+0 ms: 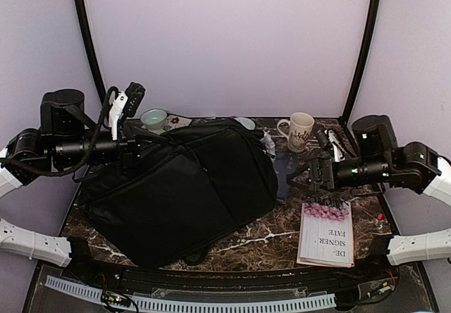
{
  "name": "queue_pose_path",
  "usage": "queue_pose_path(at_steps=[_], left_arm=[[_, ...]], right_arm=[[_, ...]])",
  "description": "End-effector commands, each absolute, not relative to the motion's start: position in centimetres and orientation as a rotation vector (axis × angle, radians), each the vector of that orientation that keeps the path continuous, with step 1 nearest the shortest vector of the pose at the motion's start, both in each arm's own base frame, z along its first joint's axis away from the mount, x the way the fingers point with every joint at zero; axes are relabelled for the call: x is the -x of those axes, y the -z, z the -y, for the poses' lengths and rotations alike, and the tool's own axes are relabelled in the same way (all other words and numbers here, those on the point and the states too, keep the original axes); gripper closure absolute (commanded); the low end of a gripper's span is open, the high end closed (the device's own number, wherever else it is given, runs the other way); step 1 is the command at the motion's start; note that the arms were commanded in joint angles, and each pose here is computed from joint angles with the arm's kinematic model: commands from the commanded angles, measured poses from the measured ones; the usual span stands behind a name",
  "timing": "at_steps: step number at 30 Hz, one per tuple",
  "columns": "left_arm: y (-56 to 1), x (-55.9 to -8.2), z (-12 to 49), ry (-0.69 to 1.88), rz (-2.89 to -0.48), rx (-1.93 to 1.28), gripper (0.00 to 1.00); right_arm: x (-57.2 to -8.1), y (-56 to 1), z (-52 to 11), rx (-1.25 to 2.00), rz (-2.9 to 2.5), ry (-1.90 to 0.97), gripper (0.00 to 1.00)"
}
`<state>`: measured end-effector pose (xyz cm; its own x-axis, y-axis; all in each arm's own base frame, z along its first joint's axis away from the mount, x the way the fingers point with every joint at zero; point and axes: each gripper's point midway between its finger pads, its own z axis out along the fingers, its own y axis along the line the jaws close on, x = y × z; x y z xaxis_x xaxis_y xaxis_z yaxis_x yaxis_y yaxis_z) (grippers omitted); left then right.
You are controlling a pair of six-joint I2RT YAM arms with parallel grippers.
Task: Pack the student bag
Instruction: Unzip the largest pocket of the student bag, then pick up the largest pocket of the bag from the student bag.
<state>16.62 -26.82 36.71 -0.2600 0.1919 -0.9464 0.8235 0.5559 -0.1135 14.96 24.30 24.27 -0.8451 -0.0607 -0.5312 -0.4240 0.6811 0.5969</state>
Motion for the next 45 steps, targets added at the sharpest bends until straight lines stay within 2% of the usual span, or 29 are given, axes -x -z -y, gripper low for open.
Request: queue_pose_path(at_steps=[1, 6, 10, 12, 16, 32, 35, 40, 45], left_arm=[[-40.6, -16.2, 27.0, 0.829, -1.639, -0.824, 1.0], [-40.3, -15.8, 28.0, 0.857, -1.65, -0.875, 1.0], [-40.3, -16.0, 28.4, 0.871, -1.646, -0.866, 1.0], [-40.1, -16.3, 28.7, 0.866, -1.645, -0.864, 1.0], [-40.2, -16.9, 29.1, 0.845, -1.642, -0.859, 1.0], [-41.1, -17.1, 29.7, 0.869, -1.625, -0.846, 1.0], [-40.9, -17.0, 30.1, 0.872, -1.633, -0.869, 1.0], [-40.1, -17.3, 30.7, 0.811, -1.697, -0.948, 1.0], [-40.3, -17.4, 31.6, 0.748, -1.744, -1.07, 1.0]], right_arm=[[-16.9, -30.0, -23.0, 0.403, -2.151, -0.95, 0.0], [-17.2, -33.5, -23.6, 0.448, -1.965, -1.0, 0.0], [-17.2, -34.5, -25.2, 0.475, -1.935, -1.086, 0.09], [-17.7, -34.1, -25.5, 0.429, -1.967, -1.092, 0.13], [-18.4, -31.4, -25.8, 0.304, -2.067, -1.122, 0.28], [-17.7, -28.6, -28.4, 0.583, -2.092, -1.092, 0.47], [-17.5, -29.0, -29.0, 0.633, -2.08, -1.099, 0.44], [-17.2, -30.6, -28.5, 0.73, -2.02, -1.043, 0.23], [-17.4, -32.1, -27.0, 0.82, -1.947, -0.892, 0.09]])
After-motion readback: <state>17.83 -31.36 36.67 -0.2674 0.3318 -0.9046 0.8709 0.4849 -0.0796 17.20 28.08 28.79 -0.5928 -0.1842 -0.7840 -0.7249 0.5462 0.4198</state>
